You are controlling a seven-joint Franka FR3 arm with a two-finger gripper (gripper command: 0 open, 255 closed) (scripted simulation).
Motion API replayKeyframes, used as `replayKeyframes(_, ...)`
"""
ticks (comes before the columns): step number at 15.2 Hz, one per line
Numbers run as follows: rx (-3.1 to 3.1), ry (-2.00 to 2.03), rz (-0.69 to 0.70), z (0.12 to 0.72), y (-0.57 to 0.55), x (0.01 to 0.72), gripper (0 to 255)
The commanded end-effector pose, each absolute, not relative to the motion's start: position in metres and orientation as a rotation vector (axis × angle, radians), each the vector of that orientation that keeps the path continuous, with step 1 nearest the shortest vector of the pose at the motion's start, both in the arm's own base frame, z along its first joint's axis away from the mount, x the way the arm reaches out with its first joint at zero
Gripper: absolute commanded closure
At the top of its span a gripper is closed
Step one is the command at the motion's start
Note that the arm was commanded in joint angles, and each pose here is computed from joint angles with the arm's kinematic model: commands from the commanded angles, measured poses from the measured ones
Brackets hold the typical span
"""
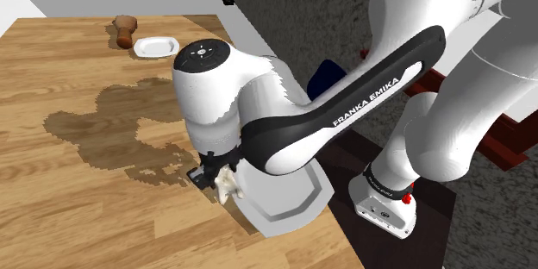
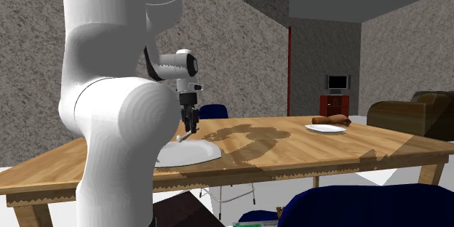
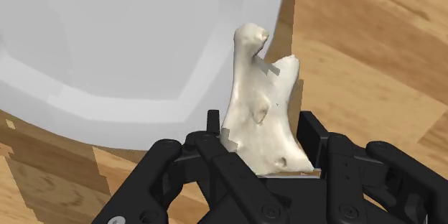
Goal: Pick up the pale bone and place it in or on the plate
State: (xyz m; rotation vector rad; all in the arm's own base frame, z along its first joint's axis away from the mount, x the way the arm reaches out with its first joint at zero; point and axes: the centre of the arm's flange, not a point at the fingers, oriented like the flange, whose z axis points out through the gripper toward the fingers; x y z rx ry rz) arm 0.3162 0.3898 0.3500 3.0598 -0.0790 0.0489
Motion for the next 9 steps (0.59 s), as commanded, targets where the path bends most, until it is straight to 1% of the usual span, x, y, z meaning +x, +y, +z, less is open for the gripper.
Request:
replayKeyframes(1,3.06,-0.079,0.048,0.36,0.389,0.317,255)
replayKeyframes(9,3.06,-0.079,0.048,0.402,0.389,0.317,255)
